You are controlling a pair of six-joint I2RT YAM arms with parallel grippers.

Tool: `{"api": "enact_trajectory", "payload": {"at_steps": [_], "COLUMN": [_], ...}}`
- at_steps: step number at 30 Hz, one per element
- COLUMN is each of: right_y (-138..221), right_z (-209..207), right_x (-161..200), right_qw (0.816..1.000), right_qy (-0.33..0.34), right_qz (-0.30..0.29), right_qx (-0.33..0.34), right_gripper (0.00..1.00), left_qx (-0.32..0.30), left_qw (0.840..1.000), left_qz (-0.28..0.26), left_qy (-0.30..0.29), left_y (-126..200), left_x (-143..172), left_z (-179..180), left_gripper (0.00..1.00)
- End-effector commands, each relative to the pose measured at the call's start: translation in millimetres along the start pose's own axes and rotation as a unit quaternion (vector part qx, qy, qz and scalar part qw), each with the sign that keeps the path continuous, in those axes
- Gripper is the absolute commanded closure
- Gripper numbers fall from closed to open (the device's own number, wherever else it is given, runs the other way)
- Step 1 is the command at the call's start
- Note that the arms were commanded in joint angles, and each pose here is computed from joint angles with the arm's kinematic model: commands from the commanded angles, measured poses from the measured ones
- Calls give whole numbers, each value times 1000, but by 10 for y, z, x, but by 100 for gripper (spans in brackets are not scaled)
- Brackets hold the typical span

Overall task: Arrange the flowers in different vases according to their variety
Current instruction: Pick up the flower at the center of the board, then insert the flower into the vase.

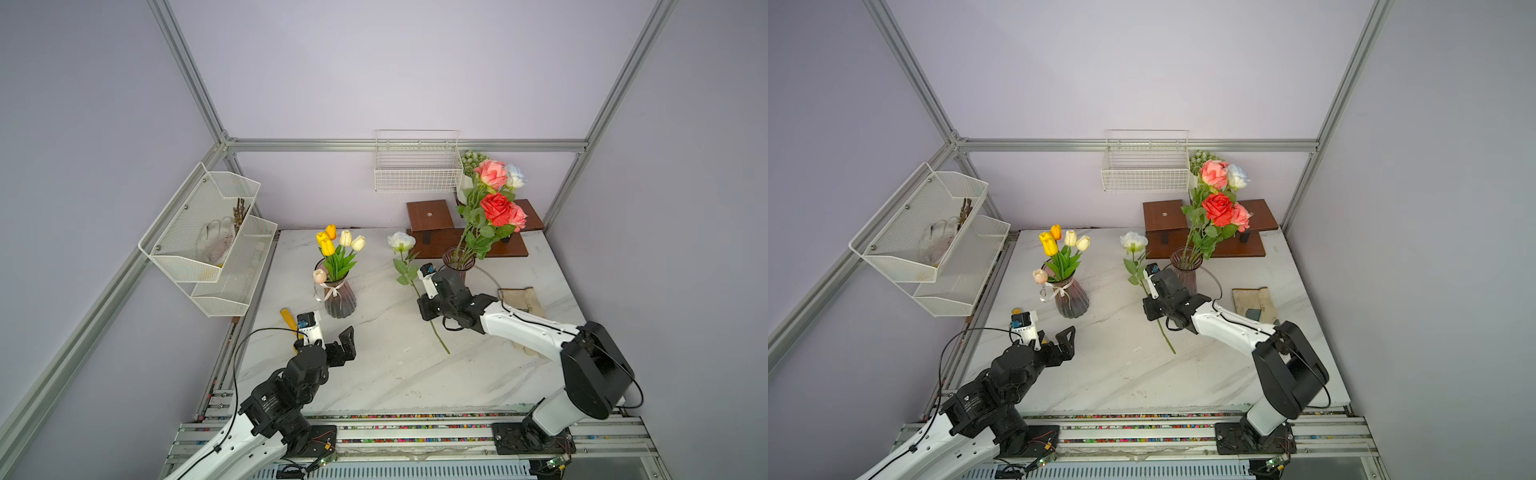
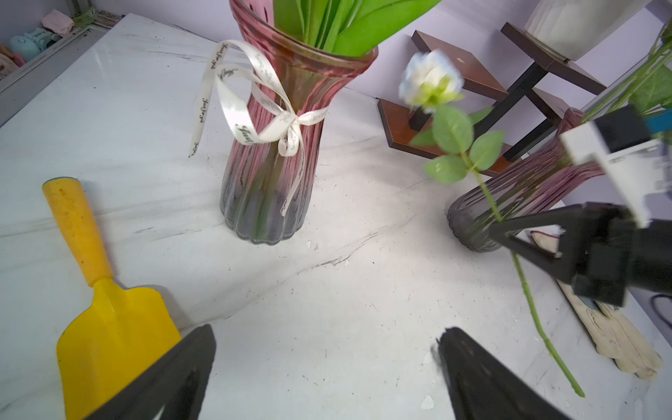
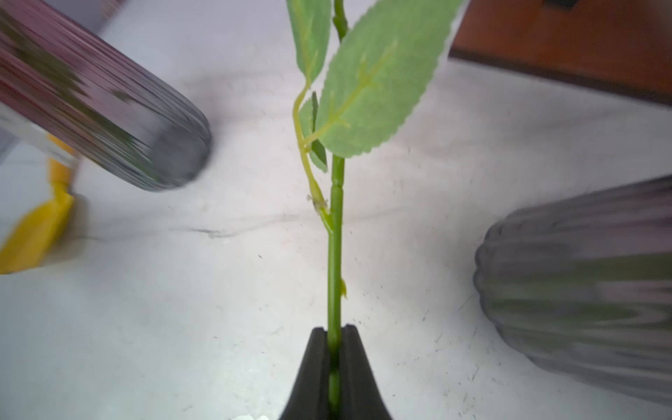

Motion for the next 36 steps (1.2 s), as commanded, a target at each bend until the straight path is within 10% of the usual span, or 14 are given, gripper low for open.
{"api": "enact_trajectory", "payload": {"at_steps": [1, 9, 19, 36], "right_y": [436, 1450, 1699, 913], "right_z": [224, 266, -49, -547], "right_x": [-454, -1215, -1862, -1703], "right_qw": [991, 922, 844, 851], "right_qy": [8, 7, 22, 44], "right_qz": [-122, -385, -535, -514], "right_qx": [-54, -42, 35, 94], "right_gripper": [100, 100, 100, 100], "left_qx": [-13, -9, -9, 4], "left_qw": [1000, 1000, 1000, 1000], "left_qz": [-8, -13, -16, -23], "left_qy": [10, 13, 10, 6], "left_y": [3, 7, 2, -43], "left_x": [2, -9, -40, -99], "left_z": [49, 45, 27, -50], "left_gripper": [0, 0, 0, 0]}}
Point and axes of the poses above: each gripper's point midway between its finger pads, its own y axis back along the fingers, its own z axis along the line the jaws close on, x = y × z, the point moved 5 cm from there along y, back along the fingers, and after that the axes turned 11 degrees about -y, right-handed, at the moved point
